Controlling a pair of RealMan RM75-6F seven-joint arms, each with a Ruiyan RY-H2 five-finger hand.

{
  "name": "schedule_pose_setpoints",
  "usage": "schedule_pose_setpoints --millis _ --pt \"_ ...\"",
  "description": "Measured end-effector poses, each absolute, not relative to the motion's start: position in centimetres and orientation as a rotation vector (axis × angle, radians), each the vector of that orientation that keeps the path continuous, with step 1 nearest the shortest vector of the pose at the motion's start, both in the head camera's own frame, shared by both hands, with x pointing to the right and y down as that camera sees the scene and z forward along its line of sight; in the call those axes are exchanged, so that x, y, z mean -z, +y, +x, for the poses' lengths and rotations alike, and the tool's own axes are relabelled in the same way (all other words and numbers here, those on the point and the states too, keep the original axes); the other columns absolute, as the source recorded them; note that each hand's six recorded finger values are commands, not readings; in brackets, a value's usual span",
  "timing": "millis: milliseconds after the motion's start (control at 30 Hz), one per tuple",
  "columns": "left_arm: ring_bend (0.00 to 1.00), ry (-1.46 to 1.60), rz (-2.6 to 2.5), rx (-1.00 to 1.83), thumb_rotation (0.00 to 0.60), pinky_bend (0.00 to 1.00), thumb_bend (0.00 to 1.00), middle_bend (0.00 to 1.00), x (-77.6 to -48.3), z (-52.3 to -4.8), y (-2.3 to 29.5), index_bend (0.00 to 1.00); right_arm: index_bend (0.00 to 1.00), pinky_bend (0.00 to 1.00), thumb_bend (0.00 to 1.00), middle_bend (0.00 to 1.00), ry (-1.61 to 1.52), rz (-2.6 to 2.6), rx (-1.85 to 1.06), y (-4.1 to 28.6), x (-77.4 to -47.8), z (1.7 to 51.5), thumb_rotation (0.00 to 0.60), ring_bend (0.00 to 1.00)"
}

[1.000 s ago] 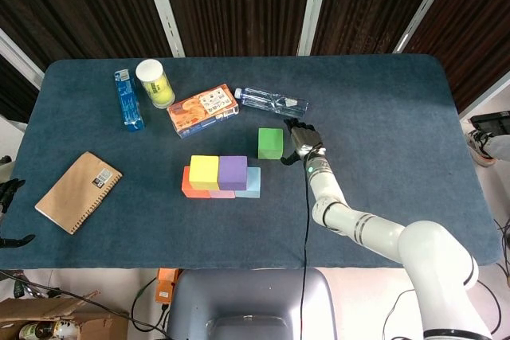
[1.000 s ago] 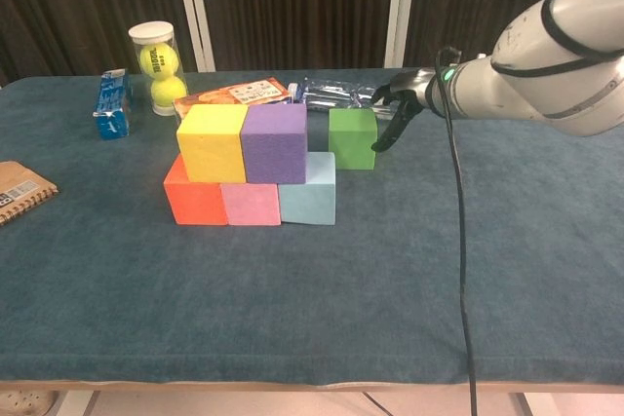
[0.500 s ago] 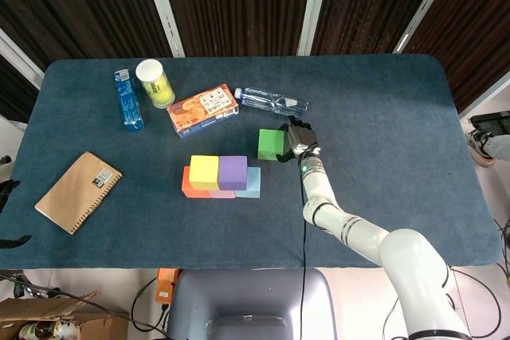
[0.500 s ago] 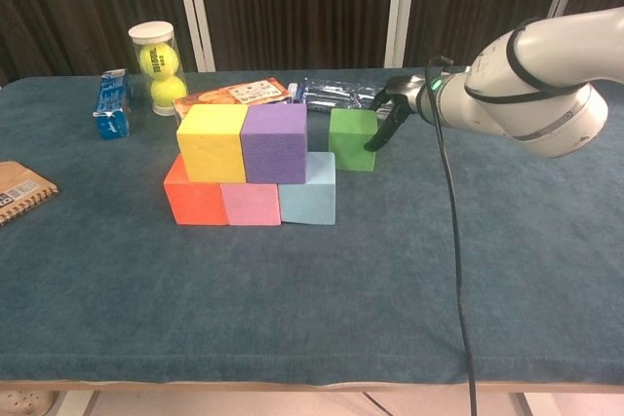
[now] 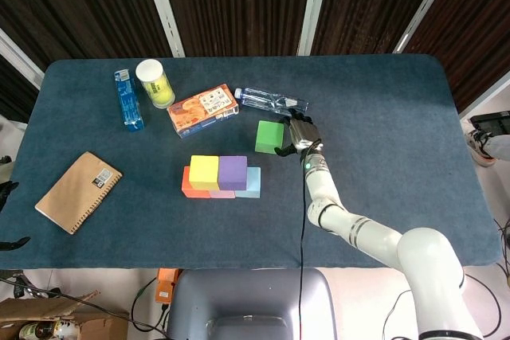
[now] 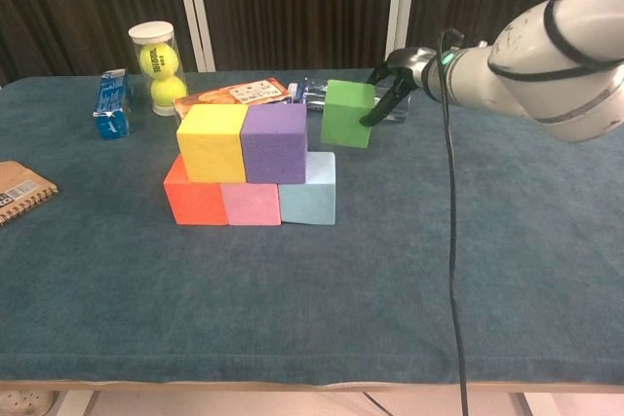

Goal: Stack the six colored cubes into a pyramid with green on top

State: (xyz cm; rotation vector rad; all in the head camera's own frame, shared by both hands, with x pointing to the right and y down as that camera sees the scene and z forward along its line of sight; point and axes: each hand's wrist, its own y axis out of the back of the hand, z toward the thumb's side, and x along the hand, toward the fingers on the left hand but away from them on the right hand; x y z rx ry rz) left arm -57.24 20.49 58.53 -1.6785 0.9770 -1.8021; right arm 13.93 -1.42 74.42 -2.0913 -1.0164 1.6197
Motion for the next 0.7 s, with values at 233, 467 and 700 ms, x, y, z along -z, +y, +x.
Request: schedule_pose_setpoints --millis 233,467,700 --pt "0.00 0.972 -1.668 1.792 0.600 0.05 0.14 0.04 -58.2 -57.2 20.9 0.09 0.54 0.00 0.23 0.02 -1.034 -2.172 -1.478 -0.9 -68.1 12.5 0.600 0.00" --pt "0.00 0.975 -1.657 1.770 0.600 0.05 0.14 0.04 -57.6 -56.9 21.6 0.09 0.53 0.00 0.23 0.02 -1.057 -2.230 -1.349 0.1 -60.1 10.6 0.600 0.00" --pt "0.00 1.002 -1.630 1.780 0.600 0.05 0.14 0.04 -56.6 -57.7 23.0 0.09 0.53 0.00 0.23 0.02 -1.106 -2.277 -1.329 0.4 -56.5 9.0 0.600 0.00"
